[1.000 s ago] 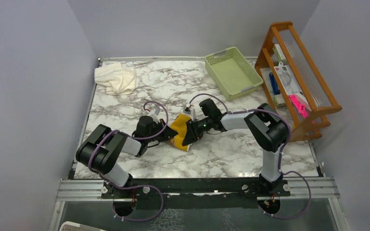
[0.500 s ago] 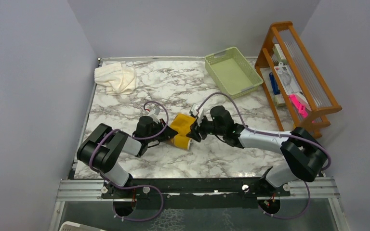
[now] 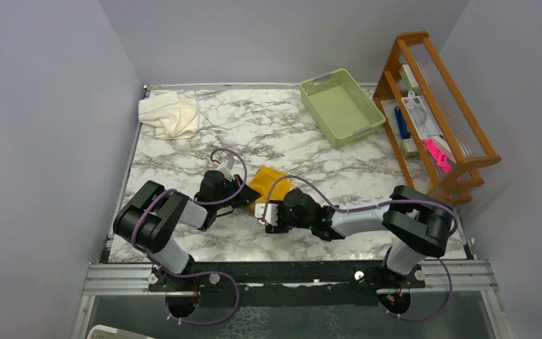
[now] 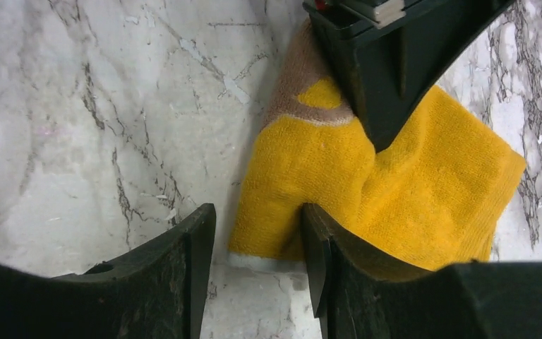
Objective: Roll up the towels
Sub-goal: Roll the towel at the center of the board.
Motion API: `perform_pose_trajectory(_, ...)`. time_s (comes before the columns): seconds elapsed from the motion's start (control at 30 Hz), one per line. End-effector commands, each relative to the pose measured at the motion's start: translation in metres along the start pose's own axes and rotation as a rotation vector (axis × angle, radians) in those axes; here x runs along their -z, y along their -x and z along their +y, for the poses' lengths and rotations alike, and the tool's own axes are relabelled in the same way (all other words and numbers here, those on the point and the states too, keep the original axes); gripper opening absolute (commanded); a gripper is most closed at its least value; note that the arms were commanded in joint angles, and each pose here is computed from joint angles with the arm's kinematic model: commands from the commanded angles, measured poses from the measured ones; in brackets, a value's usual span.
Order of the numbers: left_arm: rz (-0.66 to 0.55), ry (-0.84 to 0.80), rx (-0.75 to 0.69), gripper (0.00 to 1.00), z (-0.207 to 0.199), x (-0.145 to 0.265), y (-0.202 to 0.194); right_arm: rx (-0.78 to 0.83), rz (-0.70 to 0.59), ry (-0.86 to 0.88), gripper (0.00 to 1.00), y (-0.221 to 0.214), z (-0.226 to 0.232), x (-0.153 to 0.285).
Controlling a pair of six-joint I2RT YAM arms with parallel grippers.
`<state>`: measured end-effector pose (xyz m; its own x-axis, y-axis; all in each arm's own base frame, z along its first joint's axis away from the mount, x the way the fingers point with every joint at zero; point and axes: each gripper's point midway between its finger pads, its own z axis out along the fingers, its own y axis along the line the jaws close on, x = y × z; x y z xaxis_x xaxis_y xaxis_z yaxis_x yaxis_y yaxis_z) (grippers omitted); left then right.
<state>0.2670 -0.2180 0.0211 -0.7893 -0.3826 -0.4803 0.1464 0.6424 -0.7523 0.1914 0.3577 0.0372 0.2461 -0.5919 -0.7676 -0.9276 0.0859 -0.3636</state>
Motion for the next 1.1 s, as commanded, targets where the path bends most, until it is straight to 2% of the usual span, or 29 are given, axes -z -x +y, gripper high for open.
perform_pose_trajectory(0.0, 0.129, 0.211, 0.031, 0.0, 0.057, 0.013, -0.045, 0.126, 0.13, -0.055, 0.48, -0.021, -0.009, -0.011)
perform_pose_trajectory(0.27, 0.13, 0.211, 0.031, 0.0, 0.057, 0.012, -0.045, 0.184, 0.381, -0.089, 0.38, -0.064, -0.012, -0.017)
perform_pose_trajectory(0.47, 0.129, 0.206, 0.034, 0.0, 0.055, 0.012, -0.044, 0.171, 0.432, -0.073, 0.22, -0.075, -0.008, -0.014)
perform_pose_trajectory(0.53, 0.123, 0.189, 0.04, 0.0, 0.05, 0.012, -0.041, 0.155, 0.453, -0.041, 0.12, -0.08, -0.001, -0.013)
perform_pose_trajectory(0.67, 0.1, 0.154, 0.04, 0.0, 0.035, 0.012, -0.029, 0.104, 0.458, 0.017, 0.01, -0.079, 0.011, -0.016)
perform_pose_trajectory(0.9, 0.061, 0.119, 0.002, 0.0, 0.012, 0.009, 0.001, 0.029, 0.427, 0.031, 0.01, -0.072, 0.015, -0.015)
perform_pose_trajectory(1.07, 0.038, 0.074, -0.007, 0.0, -0.006, 0.012, 0.022, -0.11, 0.355, 0.046, 0.01, -0.054, 0.008, -0.012)
